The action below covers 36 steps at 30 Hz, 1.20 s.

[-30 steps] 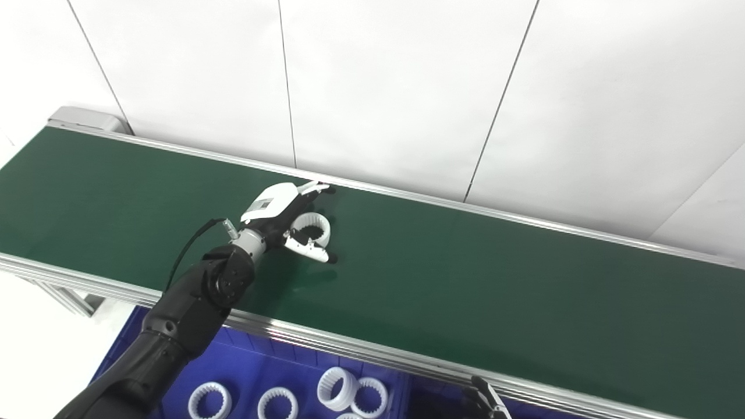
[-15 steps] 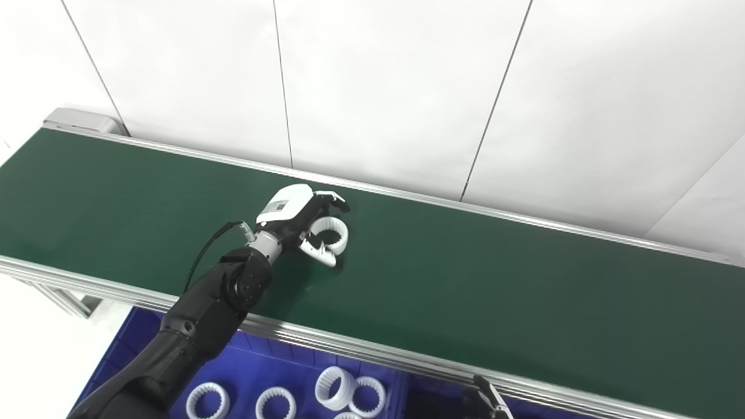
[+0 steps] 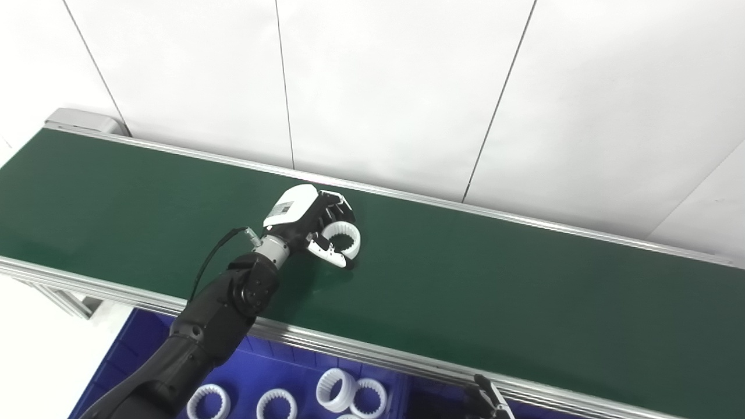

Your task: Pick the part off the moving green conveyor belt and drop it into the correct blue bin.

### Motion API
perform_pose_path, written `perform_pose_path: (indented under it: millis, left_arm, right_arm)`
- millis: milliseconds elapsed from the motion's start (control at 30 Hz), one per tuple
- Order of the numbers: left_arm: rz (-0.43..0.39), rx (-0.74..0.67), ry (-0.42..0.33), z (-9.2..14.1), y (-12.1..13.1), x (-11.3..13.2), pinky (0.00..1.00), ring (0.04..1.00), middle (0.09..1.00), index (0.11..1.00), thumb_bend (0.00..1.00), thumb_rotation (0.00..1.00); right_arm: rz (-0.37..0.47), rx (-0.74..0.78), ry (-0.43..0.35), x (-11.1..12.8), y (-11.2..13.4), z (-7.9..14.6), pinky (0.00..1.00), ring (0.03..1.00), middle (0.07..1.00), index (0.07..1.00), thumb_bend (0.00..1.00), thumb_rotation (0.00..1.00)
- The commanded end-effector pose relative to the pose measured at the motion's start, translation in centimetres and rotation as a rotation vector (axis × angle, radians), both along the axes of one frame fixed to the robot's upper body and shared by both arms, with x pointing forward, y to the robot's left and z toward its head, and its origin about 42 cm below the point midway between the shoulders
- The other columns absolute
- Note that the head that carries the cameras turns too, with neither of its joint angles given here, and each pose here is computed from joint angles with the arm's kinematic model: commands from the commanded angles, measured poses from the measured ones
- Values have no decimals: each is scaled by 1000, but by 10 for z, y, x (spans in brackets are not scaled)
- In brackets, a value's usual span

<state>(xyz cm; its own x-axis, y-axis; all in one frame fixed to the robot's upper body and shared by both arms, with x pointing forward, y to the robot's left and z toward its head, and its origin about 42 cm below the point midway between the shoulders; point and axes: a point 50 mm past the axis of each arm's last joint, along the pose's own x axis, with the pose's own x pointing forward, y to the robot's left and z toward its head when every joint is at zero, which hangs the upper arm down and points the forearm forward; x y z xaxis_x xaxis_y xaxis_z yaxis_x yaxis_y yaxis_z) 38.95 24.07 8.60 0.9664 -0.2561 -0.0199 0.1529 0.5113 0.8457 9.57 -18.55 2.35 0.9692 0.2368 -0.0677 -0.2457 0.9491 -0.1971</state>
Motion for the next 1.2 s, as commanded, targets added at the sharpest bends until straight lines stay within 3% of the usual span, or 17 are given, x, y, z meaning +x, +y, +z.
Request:
perform_pose_path:
  millis: [0,200,433,567,800,1167]
  left_arm:
    - [12,44,-35,10,15,2,335,375,460,548,491,0]
    - [-16,-68,-102,28,20,-16,364,378,464,553,490,0]
    - [-99,-281,-213,75,30,-74,391,397,491,547,492,0]
    - [-144,-356,-237,87,37,-112,396,400,498,546,493,0]
    - [-197,-446,-205,69,42,-163,445,429,501,527,497,0]
    - [-196,-470,55,8,29,-220,432,415,501,529,496,0]
  right_arm:
    - [8,34,-76,2,0,11,746,841,861,926,1000,358]
    - [6,39,-84,-1,2,15,750,846,868,929,1000,354]
    - [0,55,-112,-5,6,26,780,855,876,937,1000,340]
    - [-5,67,-126,-7,8,32,794,858,873,935,1000,325]
    - [-19,68,-141,-7,14,44,816,872,887,951,962,356]
    - [-35,61,-138,2,17,55,826,876,892,955,954,362]
